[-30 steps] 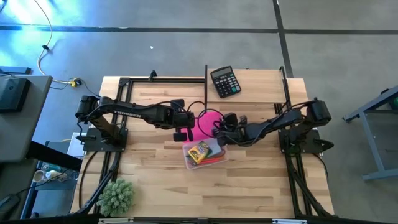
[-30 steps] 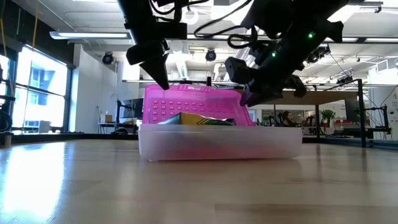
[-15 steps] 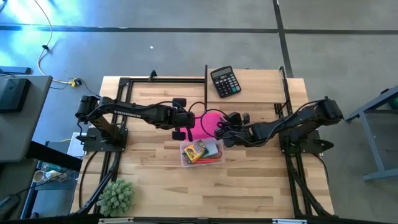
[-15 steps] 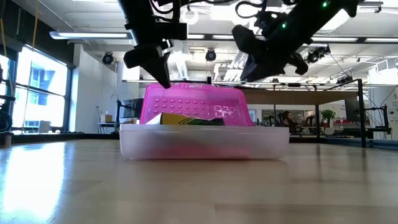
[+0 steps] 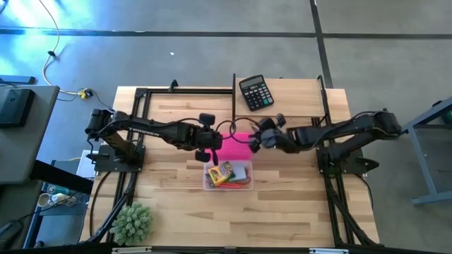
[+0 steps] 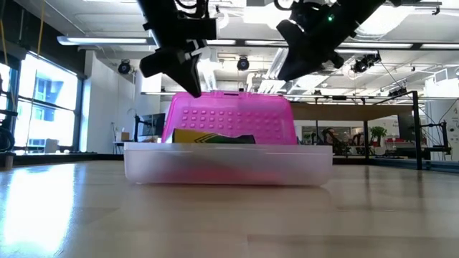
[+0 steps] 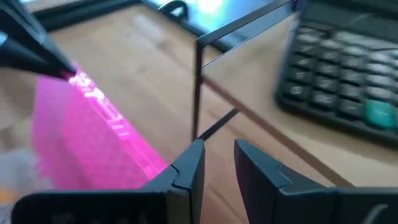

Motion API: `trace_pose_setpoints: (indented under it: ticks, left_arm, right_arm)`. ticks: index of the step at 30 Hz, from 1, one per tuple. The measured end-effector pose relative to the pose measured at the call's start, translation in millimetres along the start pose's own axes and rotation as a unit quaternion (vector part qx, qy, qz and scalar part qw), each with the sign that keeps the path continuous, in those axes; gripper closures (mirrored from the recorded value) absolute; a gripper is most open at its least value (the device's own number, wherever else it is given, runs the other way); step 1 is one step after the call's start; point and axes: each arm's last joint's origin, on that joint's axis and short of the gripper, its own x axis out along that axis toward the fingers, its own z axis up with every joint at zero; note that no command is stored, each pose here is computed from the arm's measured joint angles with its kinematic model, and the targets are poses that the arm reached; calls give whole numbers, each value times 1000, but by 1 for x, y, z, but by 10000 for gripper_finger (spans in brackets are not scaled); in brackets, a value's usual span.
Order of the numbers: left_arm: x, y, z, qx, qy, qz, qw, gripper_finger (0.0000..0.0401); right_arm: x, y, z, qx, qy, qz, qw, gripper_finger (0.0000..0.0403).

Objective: Pack school essentials
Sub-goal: Close the supply box

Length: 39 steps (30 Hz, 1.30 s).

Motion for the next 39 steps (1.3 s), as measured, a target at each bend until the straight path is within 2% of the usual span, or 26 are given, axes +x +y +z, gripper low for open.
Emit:
trace_pose_setpoints:
  ticks: [7,12,21,24,34,39]
  left_arm:
    - [-8,-11,4,9,-7,25,1000,387]
    - [-11,-16,6,13,-12,30,999,387]
    - [-14,-18,10,5,-24,57,998,387]
    - [-14,-18,10,3,-24,56,998,387]
    - [-14,-18,10,-4,-25,54,998,387]
    - [-14,-18,10,-4,-25,54,998,387]
  right_arm:
    - [17,-20,8,-32,80,117,989,322]
    - [24,-29,10,-33,98,129,986,322]
    - [36,-40,12,-36,133,214,967,322]
    - [40,-42,13,-35,138,238,961,322]
    - [62,-48,7,-32,166,260,951,322]
    - [65,-50,9,-26,168,307,936,322]
